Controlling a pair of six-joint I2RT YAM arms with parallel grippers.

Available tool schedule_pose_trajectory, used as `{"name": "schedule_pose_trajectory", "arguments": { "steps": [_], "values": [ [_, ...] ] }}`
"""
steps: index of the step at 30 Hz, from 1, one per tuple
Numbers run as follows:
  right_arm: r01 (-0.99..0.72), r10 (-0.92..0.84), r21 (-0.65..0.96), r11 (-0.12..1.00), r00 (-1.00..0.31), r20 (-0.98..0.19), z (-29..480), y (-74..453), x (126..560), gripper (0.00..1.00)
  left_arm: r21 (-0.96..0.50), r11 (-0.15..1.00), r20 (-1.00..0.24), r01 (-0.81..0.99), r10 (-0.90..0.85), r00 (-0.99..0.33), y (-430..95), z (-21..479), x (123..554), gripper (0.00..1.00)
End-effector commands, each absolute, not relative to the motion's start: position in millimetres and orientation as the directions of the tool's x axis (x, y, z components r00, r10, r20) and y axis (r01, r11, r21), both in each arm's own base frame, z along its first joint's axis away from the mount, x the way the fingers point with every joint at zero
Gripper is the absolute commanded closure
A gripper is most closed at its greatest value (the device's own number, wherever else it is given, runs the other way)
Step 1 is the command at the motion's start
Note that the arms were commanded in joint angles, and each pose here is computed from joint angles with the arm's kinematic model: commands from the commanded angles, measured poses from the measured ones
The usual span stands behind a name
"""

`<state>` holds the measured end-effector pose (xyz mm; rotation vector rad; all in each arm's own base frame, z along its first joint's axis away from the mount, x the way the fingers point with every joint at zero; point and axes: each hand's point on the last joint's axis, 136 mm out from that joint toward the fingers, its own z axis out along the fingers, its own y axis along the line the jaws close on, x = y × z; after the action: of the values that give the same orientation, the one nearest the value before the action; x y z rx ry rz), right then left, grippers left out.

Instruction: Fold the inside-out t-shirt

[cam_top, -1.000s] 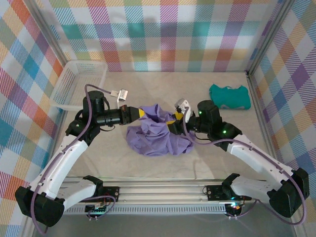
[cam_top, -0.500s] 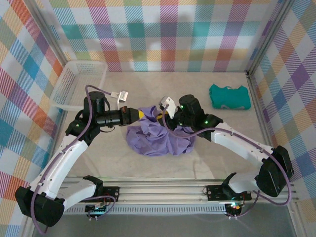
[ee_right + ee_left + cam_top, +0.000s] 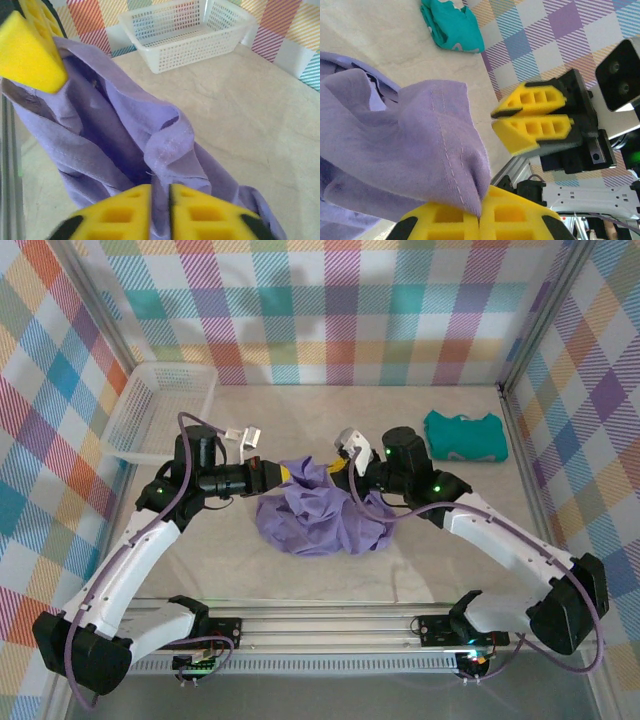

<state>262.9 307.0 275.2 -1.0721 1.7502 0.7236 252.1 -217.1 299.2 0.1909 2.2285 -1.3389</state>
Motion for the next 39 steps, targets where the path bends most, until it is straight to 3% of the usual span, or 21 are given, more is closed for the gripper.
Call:
{"name": "schedule_pose_trajectory", "arguments": {
  "steps": [1, 8, 12, 14, 17, 20, 32, 36, 39],
  "values": [
    [-0.913, -0.408, -0.029, 0.408, -0.154, -0.900, 266, 319, 263, 0.62, -0.763, 0.487, -0.545, 0.424, -0.134, -0.827, -218, 314, 249, 1.00],
    [-0.918, -0.458, -0.066, 0.391, -0.132, -0.879, 255, 343, 279, 0.42, -0.767, 0.480, -0.543, 0.426, -0.132, -0.829, -219, 315, 247, 1.00],
    [-0.914, -0.486, -0.066, 0.400, -0.150, -0.861, 242, 349, 287, 0.40, -0.767, 0.477, -0.544, 0.429, -0.131, -0.829, -219, 317, 246, 1.00],
    [-0.910, -0.489, -0.070, 0.408, -0.154, -0.858, 241, 351, 291, 0.47, -0.767, 0.477, -0.546, 0.430, -0.132, -0.827, -219, 317, 246, 1.00],
    [-0.897, -0.467, -0.079, 0.435, -0.149, -0.872, 248, 349, 294, 0.79, -0.761, 0.494, -0.546, 0.421, -0.136, -0.827, -217, 315, 247, 1.00],
    [-0.899, -0.432, -0.061, 0.434, -0.149, -0.889, 261, 340, 286, 0.95, -0.745, 0.539, -0.546, 0.393, -0.154, -0.823, -211, 309, 253, 1.00],
    [-0.901, -0.192, 0.425, 0.082, -0.433, -0.881, 315, 302, 232, 0.99, -0.652, 0.704, -0.557, 0.281, -0.193, -0.808, -187, 280, 277, 1.00],
    [-0.861, -0.155, 0.509, 0.026, -0.506, -0.848, 326, 288, 235, 0.98, -0.572, 0.789, -0.576, 0.226, -0.190, -0.795, -169, 266, 287, 1.00],
    [-0.835, -0.137, 0.549, 0.044, -0.549, -0.824, 326, 281, 242, 0.99, -0.476, 0.869, -0.587, 0.137, -0.198, -0.785, -145, 251, 292, 1.00]
  ]
}}
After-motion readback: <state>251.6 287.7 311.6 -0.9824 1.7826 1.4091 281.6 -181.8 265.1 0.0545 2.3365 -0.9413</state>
